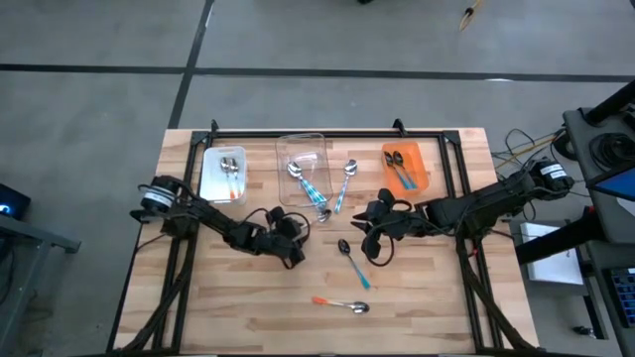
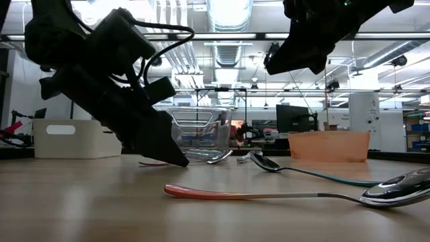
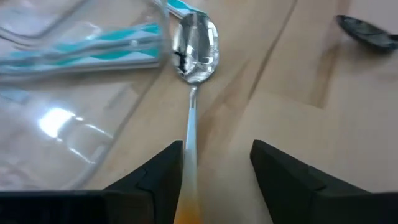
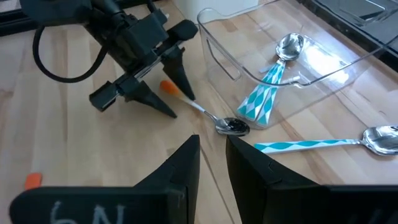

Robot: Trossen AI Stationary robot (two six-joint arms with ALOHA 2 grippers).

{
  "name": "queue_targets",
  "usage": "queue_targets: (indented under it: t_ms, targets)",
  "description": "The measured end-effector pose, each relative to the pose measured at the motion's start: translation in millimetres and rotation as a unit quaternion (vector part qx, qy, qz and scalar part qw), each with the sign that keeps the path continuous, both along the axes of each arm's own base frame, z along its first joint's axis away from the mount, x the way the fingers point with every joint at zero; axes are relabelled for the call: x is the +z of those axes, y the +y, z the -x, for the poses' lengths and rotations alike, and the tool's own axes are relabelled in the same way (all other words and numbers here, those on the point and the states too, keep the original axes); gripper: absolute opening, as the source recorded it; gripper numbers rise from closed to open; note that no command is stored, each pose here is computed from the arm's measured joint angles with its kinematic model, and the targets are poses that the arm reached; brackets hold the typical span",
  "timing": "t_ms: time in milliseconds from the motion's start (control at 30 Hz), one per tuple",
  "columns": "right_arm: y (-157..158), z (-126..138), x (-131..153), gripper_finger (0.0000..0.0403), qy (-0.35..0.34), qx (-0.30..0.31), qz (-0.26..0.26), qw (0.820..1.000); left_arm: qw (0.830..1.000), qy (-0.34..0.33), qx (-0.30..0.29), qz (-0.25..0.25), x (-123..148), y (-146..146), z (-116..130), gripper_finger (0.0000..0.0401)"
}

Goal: Sort silverware by color (type)
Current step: Put the orange spoon into the white bin

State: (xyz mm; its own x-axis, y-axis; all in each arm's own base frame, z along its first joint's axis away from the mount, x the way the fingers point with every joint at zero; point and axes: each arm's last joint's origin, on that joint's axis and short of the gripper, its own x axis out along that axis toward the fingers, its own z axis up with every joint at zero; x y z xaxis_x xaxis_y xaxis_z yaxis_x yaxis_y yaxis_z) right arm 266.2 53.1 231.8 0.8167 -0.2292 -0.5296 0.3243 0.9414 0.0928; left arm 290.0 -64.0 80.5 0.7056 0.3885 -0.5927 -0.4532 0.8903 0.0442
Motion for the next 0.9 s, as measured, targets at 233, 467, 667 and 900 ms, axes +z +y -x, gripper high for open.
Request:
queue_targets:
  t_ms: [233, 467, 667, 900]
  targets:
    - [0.0, 0.0, 0.0, 0.0068, 0.000, 0.000, 0.000, 1.000, 0.999, -0.005, -0.035, 0.040, 5.7, -4.6, -0.4, 0.0164]
    - [0.0, 0.0, 0.0, 0.0068, 0.000, 0.000, 0.000, 1.000, 0.999, -0.019, -0.016, 0.022, 9.8, -3.4, -0.1, 0.0162]
    - [0.0, 0.1, 0.0, 0.0065, 0.000, 0.000, 0.000, 1.000, 0.998, -0.066, -0.004, 0.024, 5.6, -4.4, -7.6, 0.0162]
    - [0.0, 0.1, -0.1, 0.0068, 0.000, 0.000, 0.000, 1.000, 0.997, -0.075, 0.013, 0.016, -0.2, -1.1, -15.7, 0.0162]
